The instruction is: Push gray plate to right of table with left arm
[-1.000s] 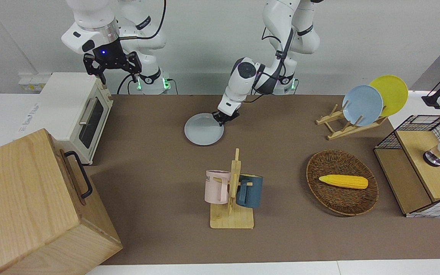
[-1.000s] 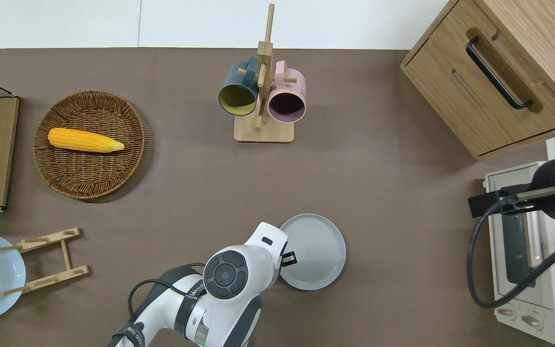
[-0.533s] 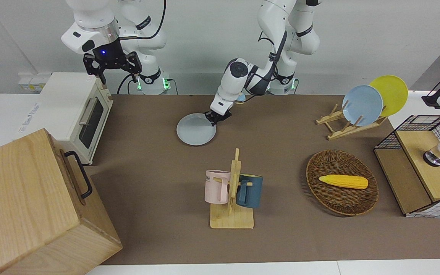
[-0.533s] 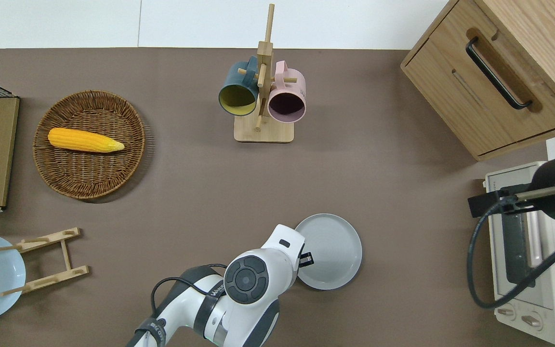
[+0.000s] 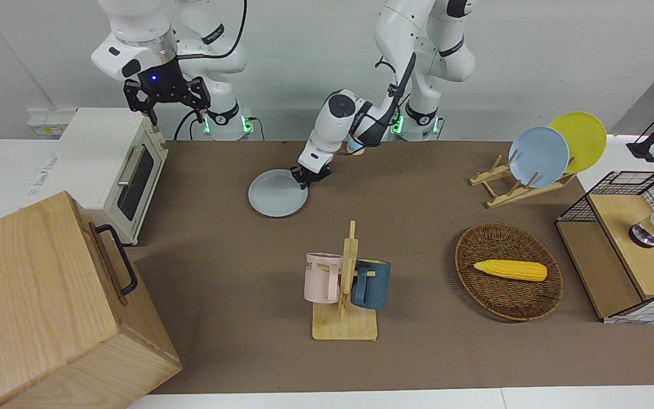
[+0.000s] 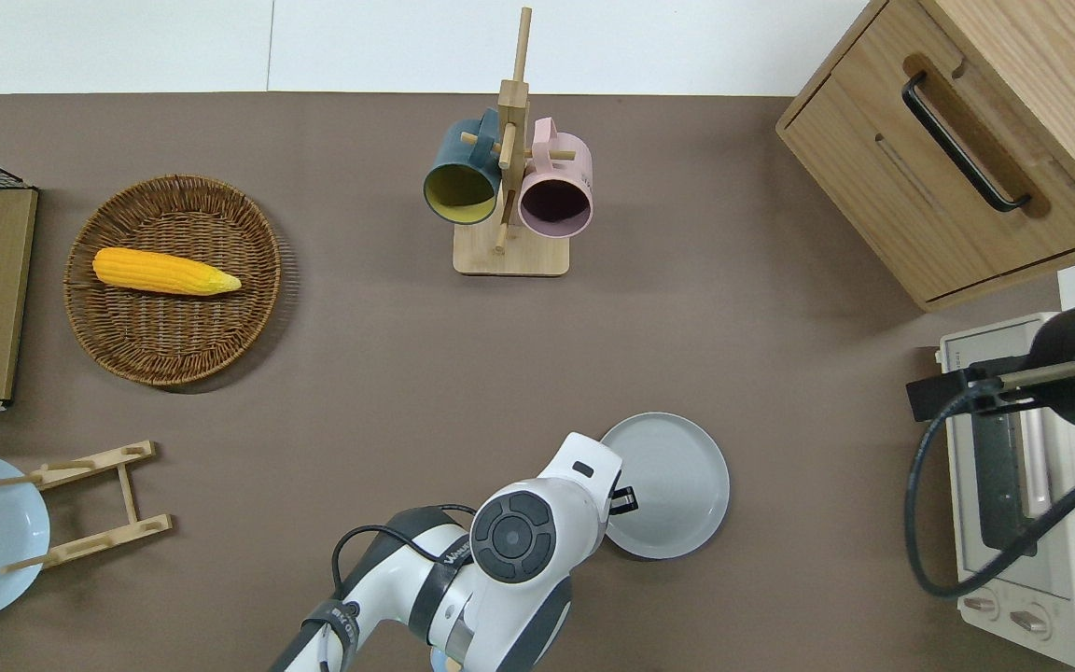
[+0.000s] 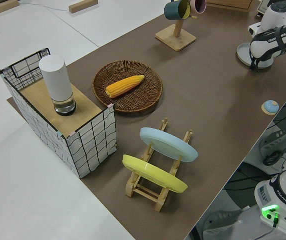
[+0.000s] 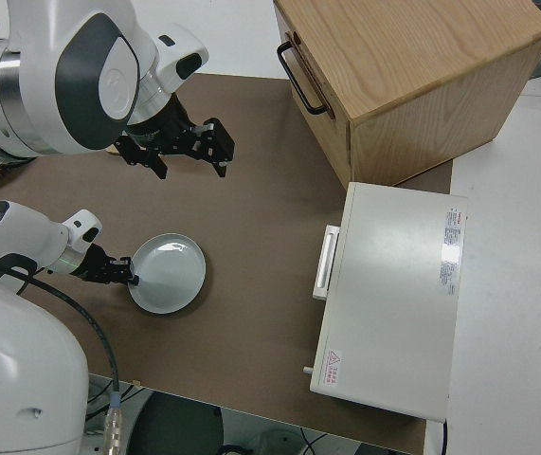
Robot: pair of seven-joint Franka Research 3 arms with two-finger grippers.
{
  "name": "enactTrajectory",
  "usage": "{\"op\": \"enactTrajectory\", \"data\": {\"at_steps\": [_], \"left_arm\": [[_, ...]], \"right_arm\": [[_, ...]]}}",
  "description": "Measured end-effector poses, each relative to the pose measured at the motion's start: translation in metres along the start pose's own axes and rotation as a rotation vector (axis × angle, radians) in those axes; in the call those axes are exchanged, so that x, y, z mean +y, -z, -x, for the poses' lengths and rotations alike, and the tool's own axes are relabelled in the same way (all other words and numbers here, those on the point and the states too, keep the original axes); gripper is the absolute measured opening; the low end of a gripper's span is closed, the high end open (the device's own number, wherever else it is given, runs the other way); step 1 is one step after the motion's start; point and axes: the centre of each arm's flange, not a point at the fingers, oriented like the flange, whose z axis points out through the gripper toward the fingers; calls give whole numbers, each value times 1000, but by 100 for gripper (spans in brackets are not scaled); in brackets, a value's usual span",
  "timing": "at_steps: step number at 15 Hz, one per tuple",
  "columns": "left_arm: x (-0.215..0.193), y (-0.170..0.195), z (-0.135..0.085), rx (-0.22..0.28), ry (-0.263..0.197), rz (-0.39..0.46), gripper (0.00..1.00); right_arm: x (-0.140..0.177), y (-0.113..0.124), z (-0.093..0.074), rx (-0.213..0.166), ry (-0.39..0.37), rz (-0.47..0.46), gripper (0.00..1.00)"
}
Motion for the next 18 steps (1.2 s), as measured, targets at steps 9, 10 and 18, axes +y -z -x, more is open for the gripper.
{"op": "enactTrajectory", "data": {"at_steps": [9, 10, 18], "left_arm": [[-26, 29, -43, 11, -164, -153, 100], [-36, 46, -56, 0, -183, -170, 100], [-160, 227, -130, -17, -265, -239, 100]], "right_arm": [[0, 0, 0, 0, 0, 0, 100], [0, 0, 0, 0, 0, 0, 100], [0, 0, 0, 0, 0, 0, 100]]}}
